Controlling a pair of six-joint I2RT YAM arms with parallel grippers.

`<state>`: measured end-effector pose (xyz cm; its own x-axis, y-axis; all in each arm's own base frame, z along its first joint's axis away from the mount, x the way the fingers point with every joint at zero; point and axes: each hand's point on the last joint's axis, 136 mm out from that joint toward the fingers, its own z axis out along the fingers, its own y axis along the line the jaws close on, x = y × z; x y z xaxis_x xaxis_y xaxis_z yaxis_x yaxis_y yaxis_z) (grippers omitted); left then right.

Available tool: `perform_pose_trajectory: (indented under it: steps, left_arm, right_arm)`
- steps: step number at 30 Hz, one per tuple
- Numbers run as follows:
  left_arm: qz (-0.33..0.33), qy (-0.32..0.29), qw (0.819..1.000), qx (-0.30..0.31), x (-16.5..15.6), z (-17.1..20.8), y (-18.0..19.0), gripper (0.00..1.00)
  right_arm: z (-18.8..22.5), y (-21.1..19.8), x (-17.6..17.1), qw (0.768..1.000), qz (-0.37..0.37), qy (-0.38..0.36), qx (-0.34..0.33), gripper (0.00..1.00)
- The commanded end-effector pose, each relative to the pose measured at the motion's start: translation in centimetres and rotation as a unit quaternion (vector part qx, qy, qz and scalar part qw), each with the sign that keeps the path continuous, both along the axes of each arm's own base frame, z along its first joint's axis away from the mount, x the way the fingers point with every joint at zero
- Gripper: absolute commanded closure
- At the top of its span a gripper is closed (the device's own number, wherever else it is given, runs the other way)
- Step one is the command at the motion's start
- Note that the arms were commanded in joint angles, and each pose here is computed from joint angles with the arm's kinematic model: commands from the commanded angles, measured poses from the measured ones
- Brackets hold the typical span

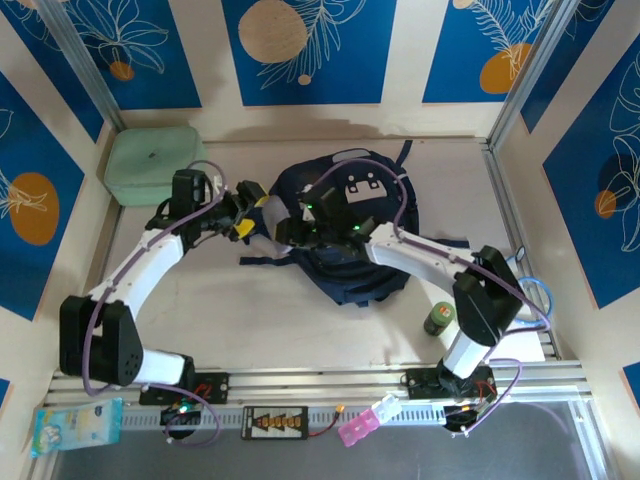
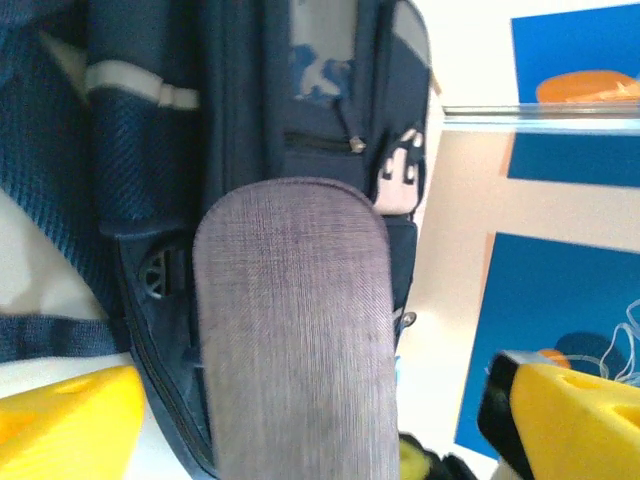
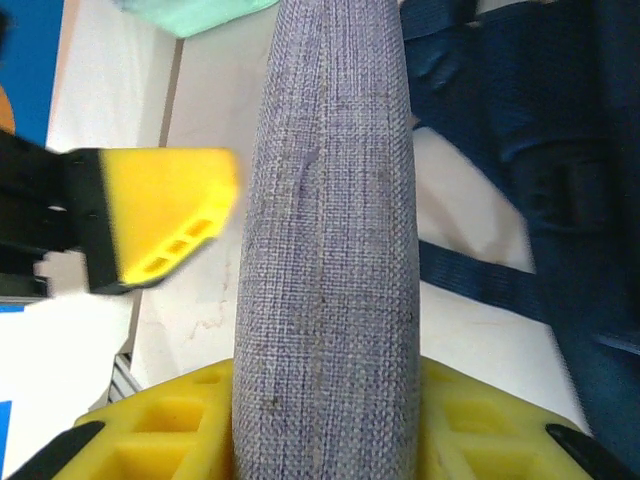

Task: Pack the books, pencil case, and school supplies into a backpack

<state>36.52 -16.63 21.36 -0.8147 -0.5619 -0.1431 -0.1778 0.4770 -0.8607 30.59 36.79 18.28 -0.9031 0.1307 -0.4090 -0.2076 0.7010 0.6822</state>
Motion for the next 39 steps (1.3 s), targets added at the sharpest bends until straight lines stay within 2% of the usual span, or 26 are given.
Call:
perform_pose_trajectory:
  steps: [1, 7, 9, 12, 14, 18, 23, 26, 29, 31, 34, 39]
  left_arm:
    - [-0.024, -0.089, 0.995, 0.029, -0.1, 3.4, 0.2, 0.00]
    - [-0.129, -0.142, 0.972, 0.139, -1.7, 4.0, -3.4, 0.00]
    - [-0.169, -0.152, 0.959, 0.170, -2.4, 3.7, -5.7, 0.00]
    - [-0.244, -0.177, 0.929, 0.214, -3.8, 2.8, -9.9, 0.00]
    - [-0.309, -0.195, 0.899, 0.242, -5.0, 2.0, -13.1, 0.00]
    - [-0.402, -0.213, 0.829, 0.326, -6.4, -1.0, -16.8, 0.01]
    - [-0.487, -0.235, 0.729, 0.420, -7.3, -4.4, -19.2, 0.09]
    - [-0.524, -0.239, 0.676, 0.459, -7.7, -5.9, -20.0, 0.14]
    - [-0.548, -0.236, 0.633, 0.493, -7.6, -7.6, -20.4, 0.19]
    - [-0.554, -0.230, 0.611, 0.516, -7.2, -8.5, -20.5, 0.21]
    - [-0.550, -0.227, 0.592, 0.544, -6.3, -9.5, -20.6, 0.24]
    - [-0.538, -0.226, 0.583, 0.566, -5.0, -10.5, -20.9, 0.29]
  right_arm:
    - [3.4, -3.3, 0.8, 0.999, -0.032, -0.039, 0.019, 0.67]
    - [3.8, -12.2, 1.5, 0.992, -0.122, -0.038, -0.011, 0.67]
    - [3.9, -15.3, 1.6, 0.987, -0.156, -0.036, -0.018, 0.67]
    - [4.2, -19.6, 1.4, 0.978, -0.204, -0.033, -0.027, 0.67]
    - [4.4, -22.2, 1.0, 0.971, -0.236, -0.028, -0.027, 0.67]
    - [4.1, -26.0, 0.1, 0.959, -0.283, -0.013, -0.022, 0.67]
    - [3.7, -29.3, -1.3, 0.944, -0.329, 0.000, -0.008, 0.67]
    - [3.3, -30.6, -2.0, 0.936, -0.352, 0.007, 0.001, 0.67]
    - [3.1, -31.1, -2.3, 0.933, -0.360, 0.011, 0.013, 0.67]
    - [3.0, -31.2, -2.5, 0.932, -0.361, 0.014, 0.015, 0.67]
    - [2.8, -31.2, -2.6, 0.932, -0.362, 0.020, 0.015, 0.66]
    - [2.7, -31.4, -2.7, 0.929, -0.368, 0.023, 0.014, 0.67]
